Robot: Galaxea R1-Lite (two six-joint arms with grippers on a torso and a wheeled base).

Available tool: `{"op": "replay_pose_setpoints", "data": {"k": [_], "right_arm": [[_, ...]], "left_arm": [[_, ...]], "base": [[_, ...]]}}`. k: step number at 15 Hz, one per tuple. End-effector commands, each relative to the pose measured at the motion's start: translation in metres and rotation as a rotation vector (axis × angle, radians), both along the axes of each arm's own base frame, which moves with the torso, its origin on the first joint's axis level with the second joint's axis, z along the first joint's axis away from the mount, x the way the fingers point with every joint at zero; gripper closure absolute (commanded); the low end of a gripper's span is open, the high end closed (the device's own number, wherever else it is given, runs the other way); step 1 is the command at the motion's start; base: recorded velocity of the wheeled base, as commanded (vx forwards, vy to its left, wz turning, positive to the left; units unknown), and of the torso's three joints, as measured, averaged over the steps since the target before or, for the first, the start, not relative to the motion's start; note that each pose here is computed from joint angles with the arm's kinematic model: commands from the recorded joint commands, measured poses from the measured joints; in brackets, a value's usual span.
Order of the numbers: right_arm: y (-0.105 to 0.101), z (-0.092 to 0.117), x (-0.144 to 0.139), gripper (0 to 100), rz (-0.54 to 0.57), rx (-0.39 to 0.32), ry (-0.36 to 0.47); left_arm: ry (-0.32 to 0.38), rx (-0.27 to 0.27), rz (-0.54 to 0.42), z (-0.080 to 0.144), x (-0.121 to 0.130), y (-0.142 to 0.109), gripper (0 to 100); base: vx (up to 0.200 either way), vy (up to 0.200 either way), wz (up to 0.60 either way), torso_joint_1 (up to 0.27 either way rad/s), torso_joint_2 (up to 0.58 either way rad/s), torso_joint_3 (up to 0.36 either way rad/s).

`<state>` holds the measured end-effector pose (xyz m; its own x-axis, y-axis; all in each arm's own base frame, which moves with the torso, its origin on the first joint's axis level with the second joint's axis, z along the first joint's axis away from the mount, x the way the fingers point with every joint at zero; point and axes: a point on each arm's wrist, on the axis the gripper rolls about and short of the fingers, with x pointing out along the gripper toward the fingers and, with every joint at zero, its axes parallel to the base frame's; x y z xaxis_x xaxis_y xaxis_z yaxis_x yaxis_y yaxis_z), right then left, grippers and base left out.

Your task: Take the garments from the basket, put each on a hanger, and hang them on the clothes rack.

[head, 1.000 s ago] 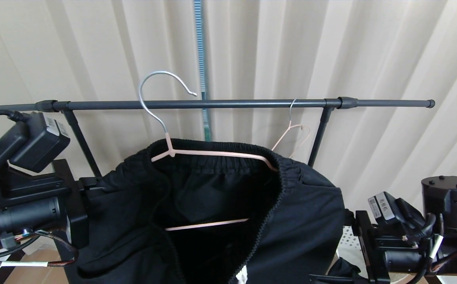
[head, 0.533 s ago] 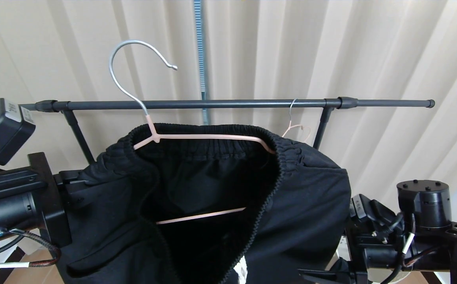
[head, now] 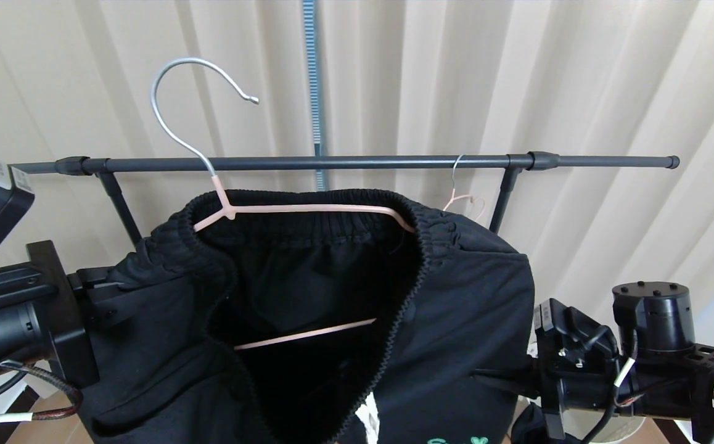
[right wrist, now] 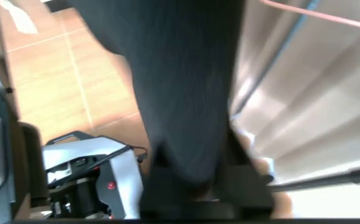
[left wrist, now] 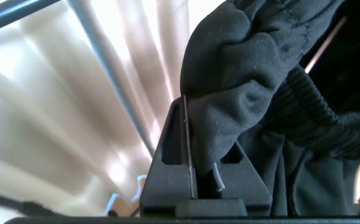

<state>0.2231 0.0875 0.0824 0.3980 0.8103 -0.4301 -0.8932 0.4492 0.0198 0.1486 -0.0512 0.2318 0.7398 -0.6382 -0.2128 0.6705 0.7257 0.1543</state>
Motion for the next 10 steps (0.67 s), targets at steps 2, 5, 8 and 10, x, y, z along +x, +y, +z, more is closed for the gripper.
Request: {"op": "replay_pose_setpoints", "data": {"k": [2, 5, 8, 10], "right_arm": [[-0.010, 0.003, 0.006, 100, -0.045, 0.004, -0.018], [-0.016, 0.004, 0.011, 100, -0.074, 0.006, -0.028], [-0.022, 0.005, 0.015, 100, -0.093, -0.002, -0.048], [-0.020, 0.005, 0.012, 100, -0.084, -0.003, -0.047]], "left_arm": [[0.001, -0.001, 0.039, -0.001, 0.000, 0.007, 100], [0.003, -0.002, 0.063, -0.002, -0.001, 0.011, 100], [-0.003, -0.005, 0.087, -0.001, -0.001, 0.014, 100], [0.009, -0.004, 0.096, -0.004, 0.000, 0.016, 100]], "base": [[0.000, 0.000, 0.00, 0.000, 0.00, 0.000], [0.000, 0.000, 0.00, 0.000, 0.00, 0.000], [0.000, 0.000, 0.00, 0.000, 0.00, 0.000], [0.000, 0.000, 0.00, 0.000, 0.00, 0.000]]}}
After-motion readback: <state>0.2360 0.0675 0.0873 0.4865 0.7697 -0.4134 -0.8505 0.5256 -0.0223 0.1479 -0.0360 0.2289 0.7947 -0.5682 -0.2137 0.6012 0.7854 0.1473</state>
